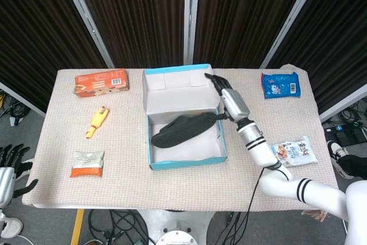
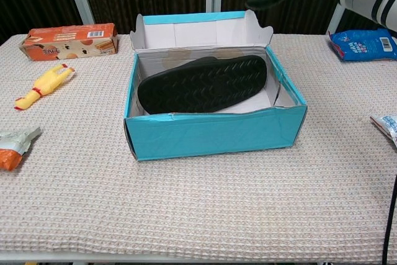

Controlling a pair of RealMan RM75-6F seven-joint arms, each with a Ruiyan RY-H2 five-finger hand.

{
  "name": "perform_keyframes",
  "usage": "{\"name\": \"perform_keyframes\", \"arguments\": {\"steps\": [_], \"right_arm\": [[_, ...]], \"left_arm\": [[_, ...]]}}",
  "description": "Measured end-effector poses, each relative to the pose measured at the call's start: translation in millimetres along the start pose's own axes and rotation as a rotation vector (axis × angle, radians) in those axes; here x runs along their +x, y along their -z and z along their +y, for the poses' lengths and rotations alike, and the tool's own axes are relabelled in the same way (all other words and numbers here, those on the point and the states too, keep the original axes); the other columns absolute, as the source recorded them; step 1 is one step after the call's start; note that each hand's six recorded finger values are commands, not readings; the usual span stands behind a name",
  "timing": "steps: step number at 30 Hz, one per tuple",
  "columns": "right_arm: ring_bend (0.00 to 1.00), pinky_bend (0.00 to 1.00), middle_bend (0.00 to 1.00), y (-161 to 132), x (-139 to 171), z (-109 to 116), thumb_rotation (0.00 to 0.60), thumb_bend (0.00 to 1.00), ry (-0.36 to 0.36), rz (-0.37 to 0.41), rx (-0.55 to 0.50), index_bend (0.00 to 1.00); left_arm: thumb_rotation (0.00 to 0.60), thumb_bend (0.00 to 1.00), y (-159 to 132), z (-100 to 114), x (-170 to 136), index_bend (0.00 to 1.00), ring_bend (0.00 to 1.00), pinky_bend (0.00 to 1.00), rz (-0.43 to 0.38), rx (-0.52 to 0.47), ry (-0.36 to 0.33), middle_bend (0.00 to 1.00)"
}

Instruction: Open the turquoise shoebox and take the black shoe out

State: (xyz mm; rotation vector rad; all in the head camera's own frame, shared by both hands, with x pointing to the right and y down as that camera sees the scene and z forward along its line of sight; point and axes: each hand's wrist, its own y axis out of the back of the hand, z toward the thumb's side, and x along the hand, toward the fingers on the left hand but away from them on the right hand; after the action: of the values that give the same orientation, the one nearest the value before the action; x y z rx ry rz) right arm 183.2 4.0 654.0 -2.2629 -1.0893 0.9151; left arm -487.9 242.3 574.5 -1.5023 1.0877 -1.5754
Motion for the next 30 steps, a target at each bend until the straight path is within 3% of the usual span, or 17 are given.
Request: {"name": "perform_keyframes", "arguments": {"steps": [8,13,20,24,27,30], "right_arm": [[0.0,0.0,0.18,-22,-7,-61,0.6,0.03,-0.227,0.106,0.447,0.13],[0.0,0.0,0.18,-36,-15,-108,0.6,0.02,-0.289,0.164,0.601,0.15],[0.0,0.0,0.18,-42,-20,-144,0.6,0.02,-0.285,0.198,0.753,0.24],[0.0,0.0,0.26,-42,-22,-154,0.6,0.06,-0.248,0.207,0.829,0.35],[0.01,0.0,0.38,-41,-22,-159,0.6,0.15,-0.217,0.213,0.877,0.5],[0.09,0.0,0.5,-40,-21,-162,0.6,0.26,-0.188,0.225,0.91,0.69]], "left_arm": [[0.6,0.16,4,-3,-3,0.17,0.04,0.06,0.013,-0.005,0.013,0.11],[0.6,0.16,7,-4,-3,0.17,0.04,0.06,0.017,-0.007,0.013,0.11],[0.6,0.16,10,-8,-1,0.17,0.04,0.06,0.019,-0.015,0.023,0.11],[0.6,0.16,12,-10,0,0.17,0.04,0.06,0.019,-0.022,0.021,0.11],[0.6,0.16,14,-11,0,0.17,0.04,0.06,0.022,-0.026,0.023,0.11],[0.6,0.16,15,-13,0,0.17,0.04,0.06,0.021,-0.03,0.025,0.11]]}}
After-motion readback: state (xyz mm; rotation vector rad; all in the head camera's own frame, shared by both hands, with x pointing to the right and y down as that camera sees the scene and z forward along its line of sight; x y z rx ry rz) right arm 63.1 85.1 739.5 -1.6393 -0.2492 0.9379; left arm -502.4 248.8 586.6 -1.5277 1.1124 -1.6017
